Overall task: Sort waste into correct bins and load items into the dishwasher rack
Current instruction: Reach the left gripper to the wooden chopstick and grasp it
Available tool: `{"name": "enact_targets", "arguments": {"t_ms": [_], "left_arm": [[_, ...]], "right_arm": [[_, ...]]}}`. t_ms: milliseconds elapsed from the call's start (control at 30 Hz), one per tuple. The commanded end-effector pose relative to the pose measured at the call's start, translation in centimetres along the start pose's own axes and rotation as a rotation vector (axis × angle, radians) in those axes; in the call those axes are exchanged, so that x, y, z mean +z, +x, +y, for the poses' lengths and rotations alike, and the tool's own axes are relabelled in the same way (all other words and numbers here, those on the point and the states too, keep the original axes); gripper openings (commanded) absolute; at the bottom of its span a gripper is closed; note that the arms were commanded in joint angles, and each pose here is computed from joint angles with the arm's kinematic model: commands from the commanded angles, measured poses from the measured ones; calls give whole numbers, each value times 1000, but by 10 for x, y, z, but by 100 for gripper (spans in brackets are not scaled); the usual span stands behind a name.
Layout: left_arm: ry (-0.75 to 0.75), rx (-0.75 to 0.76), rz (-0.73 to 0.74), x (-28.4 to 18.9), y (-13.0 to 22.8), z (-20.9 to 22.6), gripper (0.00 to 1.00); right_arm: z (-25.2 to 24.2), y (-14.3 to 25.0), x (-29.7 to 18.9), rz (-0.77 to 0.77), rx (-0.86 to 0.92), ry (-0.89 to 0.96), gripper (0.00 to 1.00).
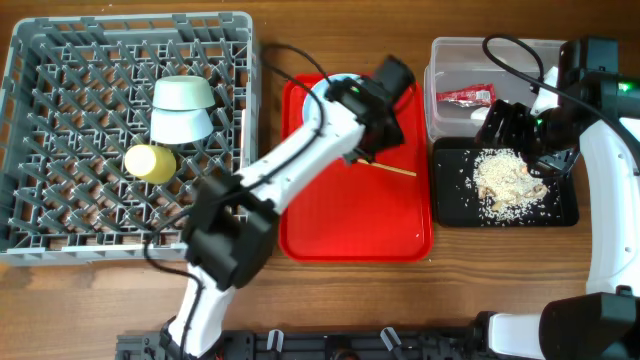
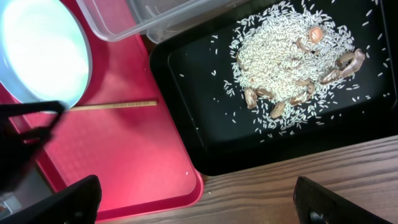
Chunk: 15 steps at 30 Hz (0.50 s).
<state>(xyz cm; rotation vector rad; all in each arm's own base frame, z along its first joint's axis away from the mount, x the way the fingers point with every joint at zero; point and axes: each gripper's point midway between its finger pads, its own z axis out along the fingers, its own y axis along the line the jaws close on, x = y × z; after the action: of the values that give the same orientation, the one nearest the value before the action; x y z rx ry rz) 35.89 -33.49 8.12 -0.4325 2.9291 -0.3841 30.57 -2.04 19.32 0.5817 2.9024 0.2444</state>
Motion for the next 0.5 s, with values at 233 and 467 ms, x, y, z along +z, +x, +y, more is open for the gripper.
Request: {"name": "enact_targets", "arguments": {"t_ms": [233,467], "left_arm": [[-115,13,14,40,21,12,68],[-191,16,-48,47,11,27,67]], "right_arm": [[1,-3,-3,-10,-18,-4,100],[1,-3,-3,-10,-18,-3,100]]}}
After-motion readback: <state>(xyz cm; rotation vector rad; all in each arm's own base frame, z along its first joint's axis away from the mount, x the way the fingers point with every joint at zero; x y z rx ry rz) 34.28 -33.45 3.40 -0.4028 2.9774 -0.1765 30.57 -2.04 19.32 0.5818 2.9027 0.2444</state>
